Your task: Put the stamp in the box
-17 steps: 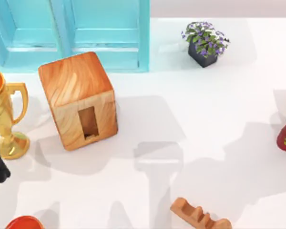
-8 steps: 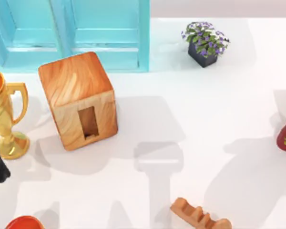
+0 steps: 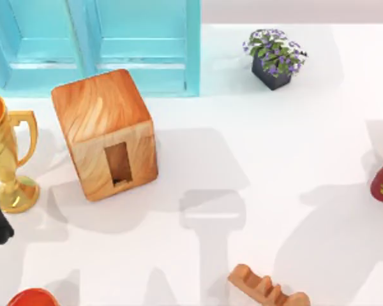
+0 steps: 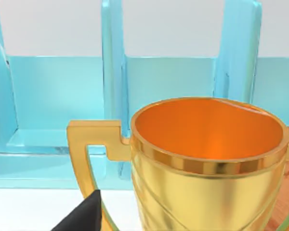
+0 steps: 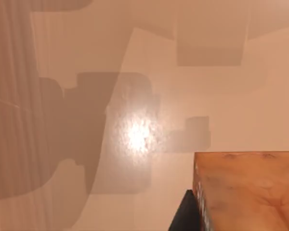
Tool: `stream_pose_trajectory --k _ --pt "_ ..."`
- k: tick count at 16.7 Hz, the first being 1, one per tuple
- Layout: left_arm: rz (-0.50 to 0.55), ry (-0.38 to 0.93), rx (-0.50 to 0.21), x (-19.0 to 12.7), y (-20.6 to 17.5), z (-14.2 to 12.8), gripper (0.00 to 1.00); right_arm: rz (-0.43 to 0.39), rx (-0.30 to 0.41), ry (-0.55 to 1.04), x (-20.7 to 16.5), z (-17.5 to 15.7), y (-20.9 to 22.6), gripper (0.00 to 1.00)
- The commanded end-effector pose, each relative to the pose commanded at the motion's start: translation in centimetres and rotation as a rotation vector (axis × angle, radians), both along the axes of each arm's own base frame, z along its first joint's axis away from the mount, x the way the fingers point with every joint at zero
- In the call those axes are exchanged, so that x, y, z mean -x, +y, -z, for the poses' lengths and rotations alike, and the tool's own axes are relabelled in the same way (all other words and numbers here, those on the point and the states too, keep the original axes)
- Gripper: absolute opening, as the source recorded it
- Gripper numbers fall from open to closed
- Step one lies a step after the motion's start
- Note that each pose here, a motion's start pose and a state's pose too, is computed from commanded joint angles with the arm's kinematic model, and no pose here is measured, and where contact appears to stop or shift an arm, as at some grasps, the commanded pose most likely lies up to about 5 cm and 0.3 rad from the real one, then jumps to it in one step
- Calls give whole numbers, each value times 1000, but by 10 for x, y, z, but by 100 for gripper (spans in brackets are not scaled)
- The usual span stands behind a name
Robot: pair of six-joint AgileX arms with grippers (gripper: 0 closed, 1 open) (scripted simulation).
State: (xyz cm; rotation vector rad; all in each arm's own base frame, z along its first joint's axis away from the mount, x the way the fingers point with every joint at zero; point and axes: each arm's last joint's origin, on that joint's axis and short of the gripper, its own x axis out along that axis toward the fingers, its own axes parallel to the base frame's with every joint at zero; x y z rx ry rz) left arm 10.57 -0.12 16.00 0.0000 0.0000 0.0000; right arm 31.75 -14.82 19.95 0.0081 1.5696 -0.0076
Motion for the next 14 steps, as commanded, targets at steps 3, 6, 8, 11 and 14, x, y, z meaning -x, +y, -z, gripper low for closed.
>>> stream_pose_trajectory --k 3,6,8,11,14 --pt "0 0 0 0 0 0 100 0 0 0 0 0 0 60" --pt "0 0 0 0 0 0 100 0 0 0 0 0 0 83" --pt "0 0 0 0 0 0 100 0 0 0 0 0 0 98" --pt "0 0 0 0 0 0 100 0 0 0 0 0 0 100" --pt "0 0 0 0 0 0 100 0 0 0 0 0 0 100"
